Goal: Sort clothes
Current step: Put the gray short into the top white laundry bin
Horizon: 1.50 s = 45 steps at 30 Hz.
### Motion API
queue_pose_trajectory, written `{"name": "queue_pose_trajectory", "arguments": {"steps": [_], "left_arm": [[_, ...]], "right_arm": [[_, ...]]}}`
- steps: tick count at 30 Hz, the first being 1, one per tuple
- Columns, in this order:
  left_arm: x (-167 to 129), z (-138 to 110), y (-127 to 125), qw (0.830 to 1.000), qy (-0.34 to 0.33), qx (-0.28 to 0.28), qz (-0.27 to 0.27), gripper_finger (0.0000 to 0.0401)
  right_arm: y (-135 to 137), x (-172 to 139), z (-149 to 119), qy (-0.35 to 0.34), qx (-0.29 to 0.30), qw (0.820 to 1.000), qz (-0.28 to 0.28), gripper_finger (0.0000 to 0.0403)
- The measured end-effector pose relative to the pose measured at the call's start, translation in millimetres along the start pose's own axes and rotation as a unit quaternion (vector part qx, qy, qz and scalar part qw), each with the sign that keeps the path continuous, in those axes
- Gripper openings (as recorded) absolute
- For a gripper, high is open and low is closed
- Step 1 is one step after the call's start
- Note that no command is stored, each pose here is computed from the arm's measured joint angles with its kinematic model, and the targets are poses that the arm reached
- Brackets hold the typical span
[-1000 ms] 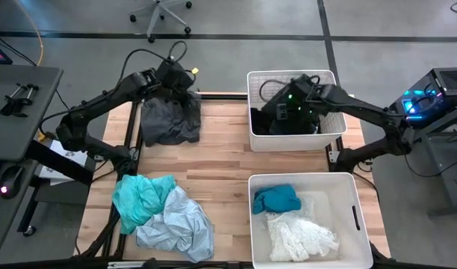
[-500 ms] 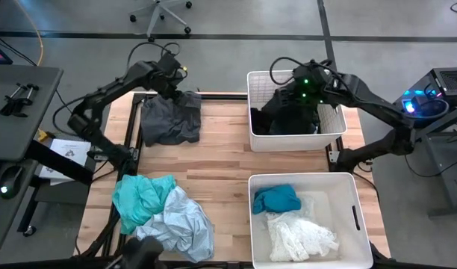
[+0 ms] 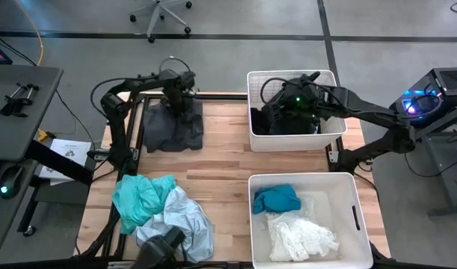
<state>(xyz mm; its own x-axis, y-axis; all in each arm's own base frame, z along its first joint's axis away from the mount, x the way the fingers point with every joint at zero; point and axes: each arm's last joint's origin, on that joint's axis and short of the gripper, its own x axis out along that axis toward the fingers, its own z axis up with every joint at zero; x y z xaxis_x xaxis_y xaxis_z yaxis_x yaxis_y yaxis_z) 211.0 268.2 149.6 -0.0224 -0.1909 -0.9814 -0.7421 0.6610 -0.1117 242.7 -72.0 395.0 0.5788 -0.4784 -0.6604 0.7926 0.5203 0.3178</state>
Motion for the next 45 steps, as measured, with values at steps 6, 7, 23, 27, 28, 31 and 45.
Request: {"name": "queue_pose_trajectory", "arguments": {"steps": [6, 7, 23, 27, 28, 31, 45], "left_arm": [[24, 0, -27, 0.996, 0.03, 0.08, 0.03, 0.0109], [25, 0, -32, 0.995, 0.031, 0.095, 0.032, 0.0087], [-64, -29, -81, 0.96, -0.178, 0.212, -0.035, 0.0004], [-101, -49, -92, 0.934, -0.266, 0.234, -0.037, 0.0003], [-109, -54, -95, 0.927, -0.285, 0.241, -0.042, 0.0002], [-132, -69, -105, 0.9, -0.348, 0.257, -0.06, 0.0002], [-169, -102, -145, 0.818, -0.462, 0.323, -0.112, 0.0001]], "right_arm": [[8, 0, -5, -0.01, -0.009, 1.0, 0.005, 0.0298], [9, -1, -6, -0.015, -0.01, 1.0, 0.006, 0.0298], [20, 0, 0, -0.055, -0.039, 0.997, 0.043, 0.0298], [27, 8, 2, -0.059, -0.059, 0.995, 0.06, 0.0298], [30, 12, 2, -0.061, -0.066, 0.994, 0.065, 0.0298], [39, 24, 3, -0.061, -0.083, 0.99, 0.092, 0.0298], [87, 80, 1, -0.111, -0.159, 0.963, 0.187, 0.0298]]}}
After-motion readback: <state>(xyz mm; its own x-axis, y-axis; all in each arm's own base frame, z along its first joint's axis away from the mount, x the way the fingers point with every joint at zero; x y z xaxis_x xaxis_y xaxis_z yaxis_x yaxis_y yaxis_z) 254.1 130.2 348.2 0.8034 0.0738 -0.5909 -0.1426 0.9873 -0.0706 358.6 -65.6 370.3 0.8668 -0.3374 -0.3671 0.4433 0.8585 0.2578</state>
